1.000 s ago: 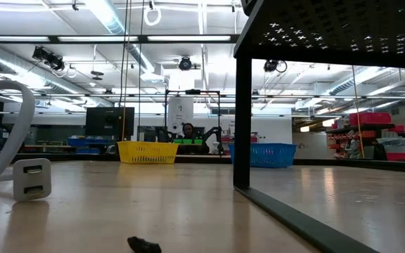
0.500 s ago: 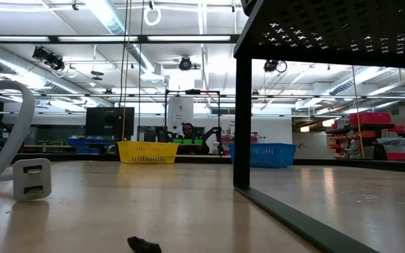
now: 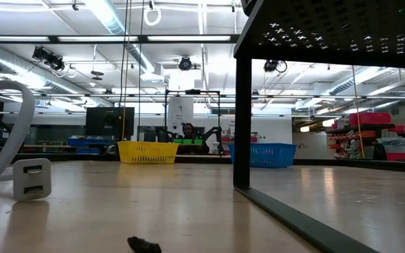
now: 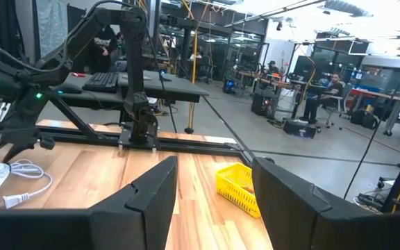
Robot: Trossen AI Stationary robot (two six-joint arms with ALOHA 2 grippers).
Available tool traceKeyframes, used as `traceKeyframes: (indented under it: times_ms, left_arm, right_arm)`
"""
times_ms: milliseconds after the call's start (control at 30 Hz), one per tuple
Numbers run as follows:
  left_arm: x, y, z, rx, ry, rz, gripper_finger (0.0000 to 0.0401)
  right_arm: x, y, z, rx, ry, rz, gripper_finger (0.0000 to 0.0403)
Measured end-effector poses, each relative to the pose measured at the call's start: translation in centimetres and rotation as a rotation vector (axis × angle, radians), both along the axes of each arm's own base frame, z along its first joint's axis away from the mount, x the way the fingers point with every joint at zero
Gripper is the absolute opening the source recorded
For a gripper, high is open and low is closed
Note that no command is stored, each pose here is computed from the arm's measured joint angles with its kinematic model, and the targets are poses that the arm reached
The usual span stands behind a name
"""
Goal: Pick & Place Office Desk Supplies
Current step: Put the blue spring keychain into the blue basket
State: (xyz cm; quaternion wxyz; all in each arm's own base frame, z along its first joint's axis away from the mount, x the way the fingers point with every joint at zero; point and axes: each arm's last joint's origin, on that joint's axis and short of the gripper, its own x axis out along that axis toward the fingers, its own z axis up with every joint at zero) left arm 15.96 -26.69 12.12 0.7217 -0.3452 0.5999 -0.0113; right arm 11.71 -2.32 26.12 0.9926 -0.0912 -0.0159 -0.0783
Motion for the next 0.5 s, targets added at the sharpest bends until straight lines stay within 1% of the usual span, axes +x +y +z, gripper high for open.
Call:
traceKeyframes:
  times_ms: [200,300,500]
  left_arm:
    - [0.9,0.0,-0.1,-0.025,-0.042,0.045,0.0177]
    - [1.4,0.0,-0.4,-0.040,-0.039,0.066,0.0176]
    - [1.3,-0.3,-1.6,-0.047,0.033,0.086,0.0167]
  right_arm:
    - [0.0,0.0,0.0,-0.003,0.000,-0.001,0.0194]
    - [0.0,0.0,0.0,-0.003,0.001,-0.002,0.0194]
    - [0.0,0.0,0.0,-0.003,0.000,-0.002,0.0194]
